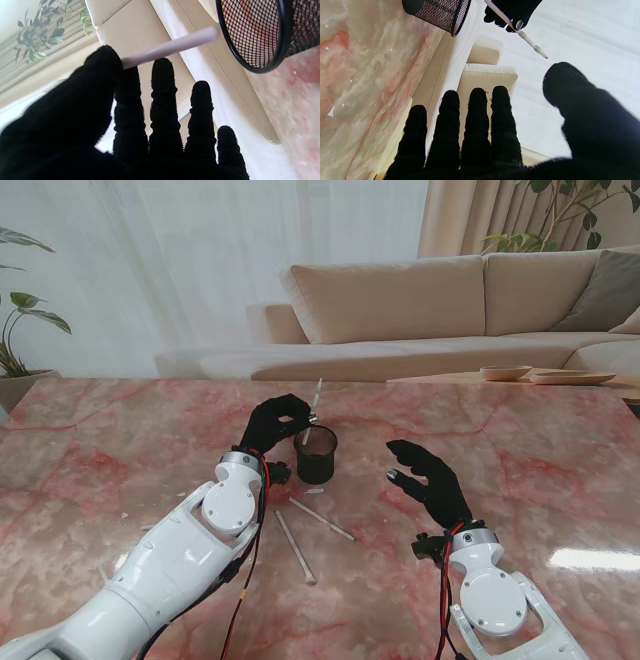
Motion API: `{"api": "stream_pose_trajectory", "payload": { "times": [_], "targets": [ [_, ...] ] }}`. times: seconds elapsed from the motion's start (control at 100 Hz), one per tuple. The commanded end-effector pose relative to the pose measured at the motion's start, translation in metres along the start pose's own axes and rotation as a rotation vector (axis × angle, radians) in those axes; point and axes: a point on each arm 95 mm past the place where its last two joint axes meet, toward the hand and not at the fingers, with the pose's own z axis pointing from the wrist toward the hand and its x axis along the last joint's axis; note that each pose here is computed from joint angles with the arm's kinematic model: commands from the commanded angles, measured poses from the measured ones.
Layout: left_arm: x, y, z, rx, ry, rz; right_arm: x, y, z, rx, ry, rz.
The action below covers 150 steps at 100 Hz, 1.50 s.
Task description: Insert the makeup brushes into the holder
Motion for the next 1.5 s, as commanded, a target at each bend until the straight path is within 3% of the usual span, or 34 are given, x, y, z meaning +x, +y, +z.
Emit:
{"api": "stream_pose_trajectory", "payload": {
  "times": [0.0, 0.21, 0.6, 1.49],
  "targets": [
    [0.004, 0.008, 0.004, -0.005, 0.0, -0.026, -0.006, -0.003, -0.004, 0.019, -0.027, 0.004],
    [0.0, 0.017, 0.013, -0.004, -0.034, -0.072, -0.008, -0.001, -0.006, 0.019, -0.032, 0.012],
    [-0.008, 0.033, 0.028, 0.017, -0.068, -0.081, -0.016, 0.006, -0.013, 0.037, -0.057, 0.02],
    [-0.034, 0.03, 0.019, -0.031, -0.171, -0.042, -0.015, 0.001, -0.01, 0.043, -0.055, 0.032]
  ]
}}
